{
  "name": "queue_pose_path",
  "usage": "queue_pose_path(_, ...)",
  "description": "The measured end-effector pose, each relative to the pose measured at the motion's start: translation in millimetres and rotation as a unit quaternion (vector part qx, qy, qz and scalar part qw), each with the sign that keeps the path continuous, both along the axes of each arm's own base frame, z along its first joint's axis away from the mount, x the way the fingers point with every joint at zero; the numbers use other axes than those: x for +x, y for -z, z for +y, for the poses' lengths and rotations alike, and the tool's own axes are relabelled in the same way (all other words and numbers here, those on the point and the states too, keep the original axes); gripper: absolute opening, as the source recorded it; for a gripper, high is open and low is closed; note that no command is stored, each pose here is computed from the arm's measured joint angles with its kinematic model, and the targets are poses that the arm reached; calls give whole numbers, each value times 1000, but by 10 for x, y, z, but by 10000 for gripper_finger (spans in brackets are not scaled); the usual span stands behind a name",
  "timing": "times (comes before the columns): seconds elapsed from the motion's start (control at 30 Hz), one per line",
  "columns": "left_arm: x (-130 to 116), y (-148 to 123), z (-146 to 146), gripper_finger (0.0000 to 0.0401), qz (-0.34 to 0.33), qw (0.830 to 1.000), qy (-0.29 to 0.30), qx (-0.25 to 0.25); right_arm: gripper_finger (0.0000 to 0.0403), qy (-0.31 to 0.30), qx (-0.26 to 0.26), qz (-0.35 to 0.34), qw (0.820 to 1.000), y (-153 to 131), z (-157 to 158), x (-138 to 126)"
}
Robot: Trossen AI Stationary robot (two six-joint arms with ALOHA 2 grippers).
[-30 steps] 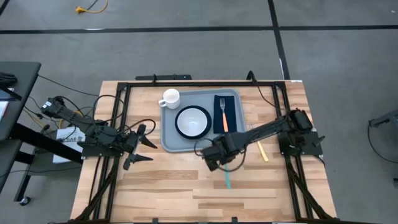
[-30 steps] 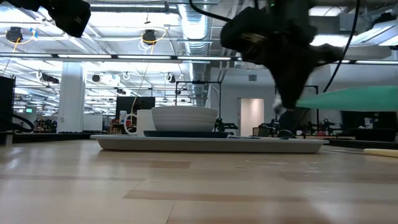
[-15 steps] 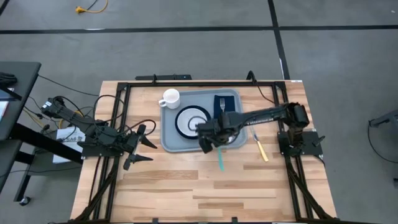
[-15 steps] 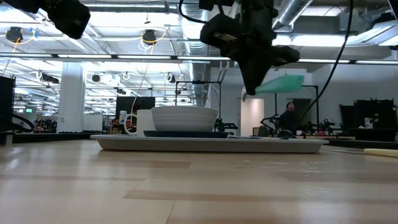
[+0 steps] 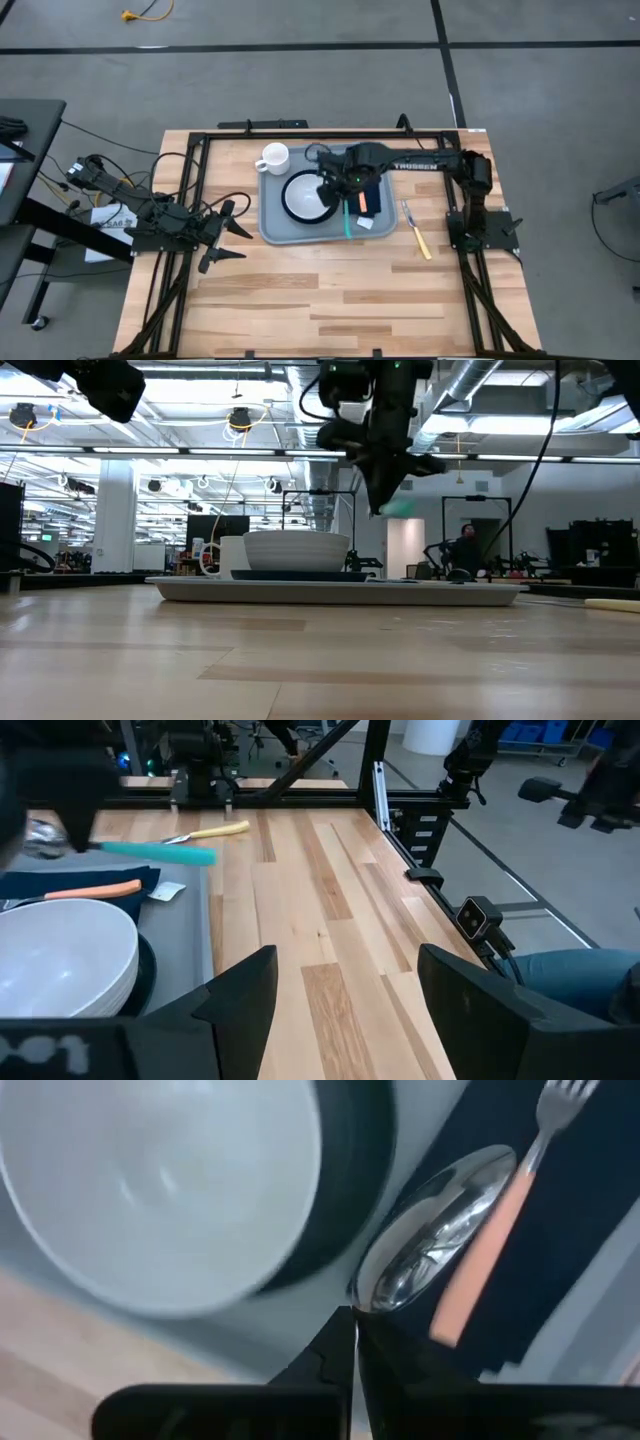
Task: Set up tray
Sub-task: Put the green spoon on top of the blue table napkin on the gray serving tray to the left of the orange fork
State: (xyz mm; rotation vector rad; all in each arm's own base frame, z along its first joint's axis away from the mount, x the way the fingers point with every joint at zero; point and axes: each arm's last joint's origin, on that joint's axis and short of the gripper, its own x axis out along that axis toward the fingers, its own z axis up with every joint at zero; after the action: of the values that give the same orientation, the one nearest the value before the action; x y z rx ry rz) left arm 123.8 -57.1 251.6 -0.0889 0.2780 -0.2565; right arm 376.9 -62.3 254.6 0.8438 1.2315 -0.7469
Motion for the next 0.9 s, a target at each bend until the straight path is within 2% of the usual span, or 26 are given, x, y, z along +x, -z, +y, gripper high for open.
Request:
queue_pose_path(0.13, 0, 0, 0, 231, 0, 1000, 0, 0, 0, 11, -7, -20, 1000, 13, -245, 12)
queue_pose_path(0.47, 0, -1, 0, 231, 0, 1000, 0, 0, 0, 46, -13, 8, 999, 129, -698, -90)
queue_pose_path(0.77, 1, 0, 0, 231, 0, 1000, 0, 0, 0, 51, 3, 72, 996, 652, -872, 8)
queue_pose_path(0.9, -1, 2, -2, 231, 3, 1000, 3, -5, 0, 43, 7, 89, 995, 767, -910, 15)
